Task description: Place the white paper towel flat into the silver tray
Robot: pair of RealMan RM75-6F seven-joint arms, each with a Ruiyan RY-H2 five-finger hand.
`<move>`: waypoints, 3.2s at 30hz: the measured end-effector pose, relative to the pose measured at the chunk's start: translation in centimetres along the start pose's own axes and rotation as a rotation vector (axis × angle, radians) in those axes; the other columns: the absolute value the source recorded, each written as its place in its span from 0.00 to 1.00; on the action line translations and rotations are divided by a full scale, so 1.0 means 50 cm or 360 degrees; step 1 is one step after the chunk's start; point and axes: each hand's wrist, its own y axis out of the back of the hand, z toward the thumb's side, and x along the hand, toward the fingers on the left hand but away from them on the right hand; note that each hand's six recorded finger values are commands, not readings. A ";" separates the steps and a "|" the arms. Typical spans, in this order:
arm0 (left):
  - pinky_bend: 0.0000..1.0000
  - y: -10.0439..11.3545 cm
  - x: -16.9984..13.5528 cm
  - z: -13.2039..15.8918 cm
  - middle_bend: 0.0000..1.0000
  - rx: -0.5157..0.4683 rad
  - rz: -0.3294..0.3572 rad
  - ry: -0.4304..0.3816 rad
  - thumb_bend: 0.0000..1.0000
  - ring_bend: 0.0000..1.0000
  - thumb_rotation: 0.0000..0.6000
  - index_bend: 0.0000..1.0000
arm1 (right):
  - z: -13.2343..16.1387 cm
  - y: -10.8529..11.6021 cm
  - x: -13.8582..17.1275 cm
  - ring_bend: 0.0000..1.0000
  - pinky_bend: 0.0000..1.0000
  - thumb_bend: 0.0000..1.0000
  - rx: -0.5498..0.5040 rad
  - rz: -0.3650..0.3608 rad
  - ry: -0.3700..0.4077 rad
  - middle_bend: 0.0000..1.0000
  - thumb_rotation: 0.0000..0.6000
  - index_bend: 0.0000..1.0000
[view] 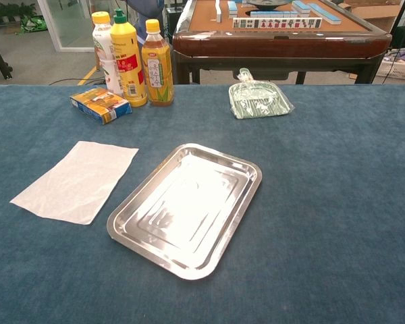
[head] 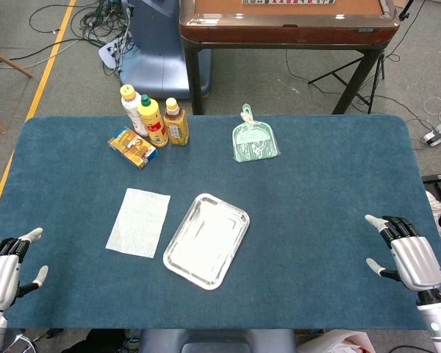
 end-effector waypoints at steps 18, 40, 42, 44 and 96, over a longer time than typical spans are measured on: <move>0.23 -0.028 0.034 0.011 0.24 0.0070 -0.0101 -0.0186 0.30 0.25 1.00 0.19 | 0.000 0.033 0.001 0.16 0.17 0.20 0.0026 -0.0078 -0.0007 0.26 1.00 0.18; 0.18 -0.155 0.148 0.103 0.24 0.0493 -0.0216 -0.0770 0.30 0.23 1.00 0.25 | -0.001 0.034 0.010 0.16 0.17 0.20 0.0035 -0.0070 -0.0027 0.26 1.00 0.18; 0.18 -0.170 0.156 0.116 0.24 0.0515 -0.0237 -0.0812 0.30 0.23 1.00 0.25 | -0.002 0.033 0.010 0.16 0.17 0.20 0.0034 -0.0066 -0.0029 0.26 1.00 0.18; 0.18 -0.181 0.162 0.124 0.24 0.0532 -0.0248 -0.0844 0.30 0.23 1.00 0.25 | -0.003 0.033 0.010 0.16 0.17 0.20 0.0034 -0.0065 -0.0033 0.26 1.00 0.18; 0.18 -0.300 0.238 0.132 0.24 0.0591 -0.0198 -0.0938 0.30 0.23 1.00 0.39 | -0.020 0.038 0.025 0.16 0.17 0.20 0.0030 -0.0069 -0.0093 0.26 1.00 0.18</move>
